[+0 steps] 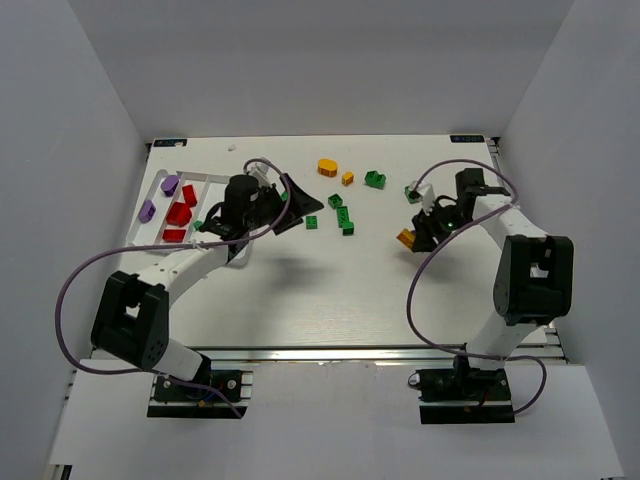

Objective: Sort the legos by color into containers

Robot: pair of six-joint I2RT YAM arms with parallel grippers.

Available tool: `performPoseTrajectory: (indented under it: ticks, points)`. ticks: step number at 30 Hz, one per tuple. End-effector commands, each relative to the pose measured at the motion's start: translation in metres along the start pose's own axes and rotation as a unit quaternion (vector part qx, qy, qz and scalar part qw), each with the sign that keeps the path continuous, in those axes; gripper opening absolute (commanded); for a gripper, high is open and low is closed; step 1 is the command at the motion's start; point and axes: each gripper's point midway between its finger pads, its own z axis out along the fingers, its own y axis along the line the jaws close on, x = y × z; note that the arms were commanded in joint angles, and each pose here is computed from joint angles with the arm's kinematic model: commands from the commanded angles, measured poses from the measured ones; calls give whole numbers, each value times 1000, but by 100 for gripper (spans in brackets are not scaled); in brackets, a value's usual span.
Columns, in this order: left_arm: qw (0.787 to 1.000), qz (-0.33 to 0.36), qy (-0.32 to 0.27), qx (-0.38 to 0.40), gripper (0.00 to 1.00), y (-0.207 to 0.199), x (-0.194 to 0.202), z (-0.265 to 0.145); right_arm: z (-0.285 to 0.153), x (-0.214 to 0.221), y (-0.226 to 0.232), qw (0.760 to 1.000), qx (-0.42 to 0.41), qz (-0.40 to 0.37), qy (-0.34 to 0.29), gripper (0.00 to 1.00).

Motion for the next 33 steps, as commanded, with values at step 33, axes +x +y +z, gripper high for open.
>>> performPoseTrajectory:
  ticks: [33]
  points:
    - [995,38,71,53,90,-38,38,33,40,-184,116,966,-107,-163,-172,8]
